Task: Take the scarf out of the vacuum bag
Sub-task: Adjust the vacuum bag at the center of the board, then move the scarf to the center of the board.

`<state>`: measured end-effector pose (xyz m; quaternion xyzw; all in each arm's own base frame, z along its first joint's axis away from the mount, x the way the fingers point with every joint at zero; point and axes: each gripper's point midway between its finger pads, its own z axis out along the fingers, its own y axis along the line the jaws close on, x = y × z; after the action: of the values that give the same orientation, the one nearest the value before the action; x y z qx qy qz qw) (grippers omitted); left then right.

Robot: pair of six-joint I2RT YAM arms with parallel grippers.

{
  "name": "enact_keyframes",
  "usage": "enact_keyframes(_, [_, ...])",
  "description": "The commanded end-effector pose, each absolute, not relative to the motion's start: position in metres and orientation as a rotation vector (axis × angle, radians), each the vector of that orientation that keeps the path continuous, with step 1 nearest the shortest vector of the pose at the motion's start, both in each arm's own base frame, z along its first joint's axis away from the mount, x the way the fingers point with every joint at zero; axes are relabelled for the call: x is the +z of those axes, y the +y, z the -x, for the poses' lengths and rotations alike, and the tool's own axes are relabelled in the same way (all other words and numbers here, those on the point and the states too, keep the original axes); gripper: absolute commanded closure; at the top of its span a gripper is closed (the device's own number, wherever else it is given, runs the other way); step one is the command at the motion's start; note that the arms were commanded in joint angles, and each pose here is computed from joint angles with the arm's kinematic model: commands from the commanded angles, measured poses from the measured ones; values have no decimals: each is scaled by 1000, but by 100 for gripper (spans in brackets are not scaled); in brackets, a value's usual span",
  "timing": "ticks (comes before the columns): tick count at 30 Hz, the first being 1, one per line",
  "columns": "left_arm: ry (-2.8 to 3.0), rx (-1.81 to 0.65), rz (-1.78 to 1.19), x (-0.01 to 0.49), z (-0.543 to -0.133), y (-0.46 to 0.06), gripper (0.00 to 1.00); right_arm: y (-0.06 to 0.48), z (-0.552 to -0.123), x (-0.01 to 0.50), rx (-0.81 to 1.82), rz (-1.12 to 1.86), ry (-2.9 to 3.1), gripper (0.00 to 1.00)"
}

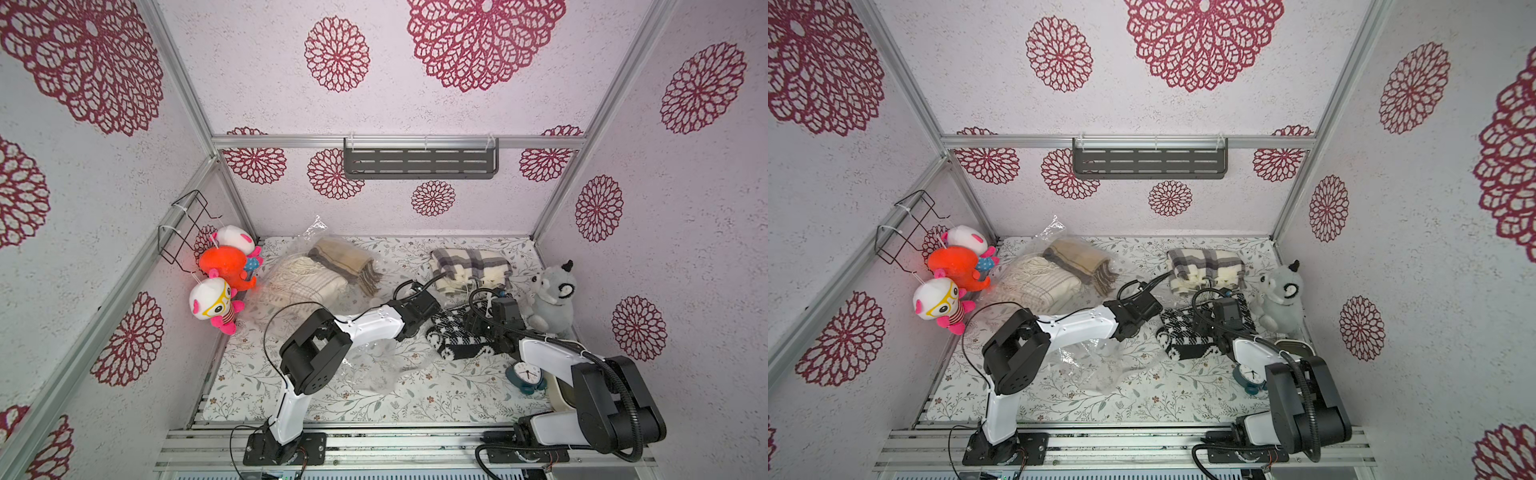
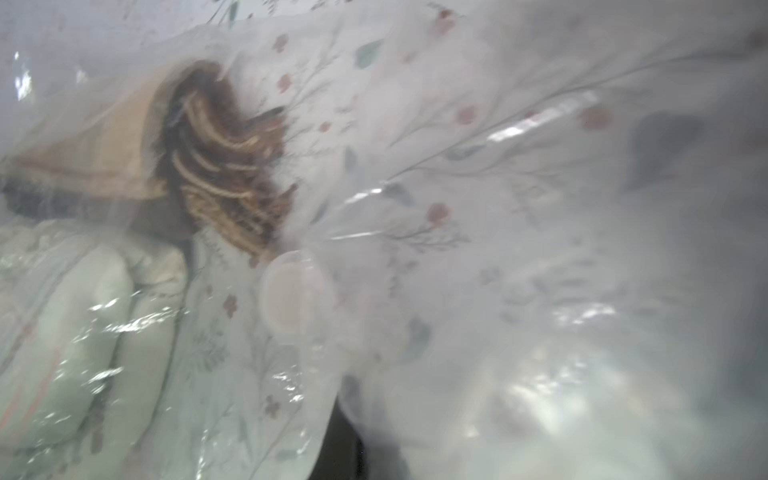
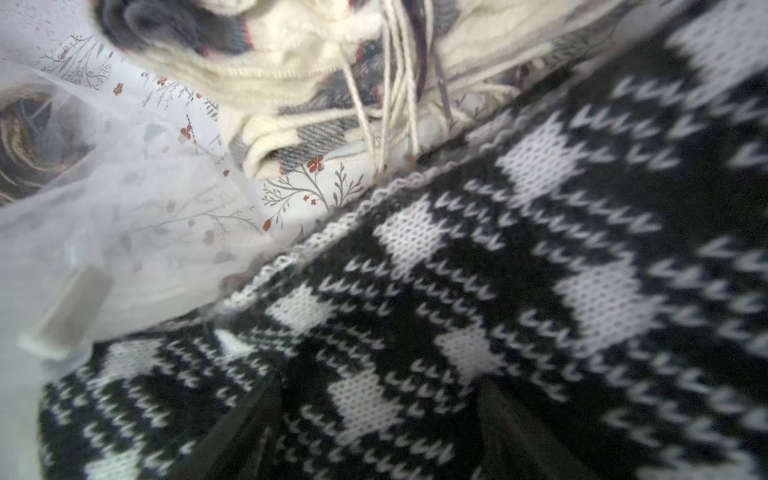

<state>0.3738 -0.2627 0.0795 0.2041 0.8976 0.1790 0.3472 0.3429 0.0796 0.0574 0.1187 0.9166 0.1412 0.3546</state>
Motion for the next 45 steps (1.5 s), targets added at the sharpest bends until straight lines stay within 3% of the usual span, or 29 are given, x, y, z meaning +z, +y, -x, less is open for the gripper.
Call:
enact_keyframes(1, [2212,346,-322,156,-384,-241,100,42,-323,34,176,-440,2446,25])
enact_keyframes(7, [2127,327,-194,214,-373,-199,100,22,-330,42,127,-518,2403,24])
enact_keyframes(17, [2070,180,-99,249,-337,-163,100,38,-353,73,198,-458,2340,25])
enact_keyframes(23, [2110,36,-176,238,-327,-188,100,96,-306,104,239,-222,2332,23])
enact_keyframes(30, [2165,37,-228,212,-326,-203,100,111,-236,76,241,-156,2454,27])
enact_keyframes(36, [2165,22,-247,210,-326,-214,100,130,-215,41,400,-107,2538,27])
enact_keyframes(45, [2159,6,-280,213,-321,-226,100,128,-261,-12,395,-208,2577,26])
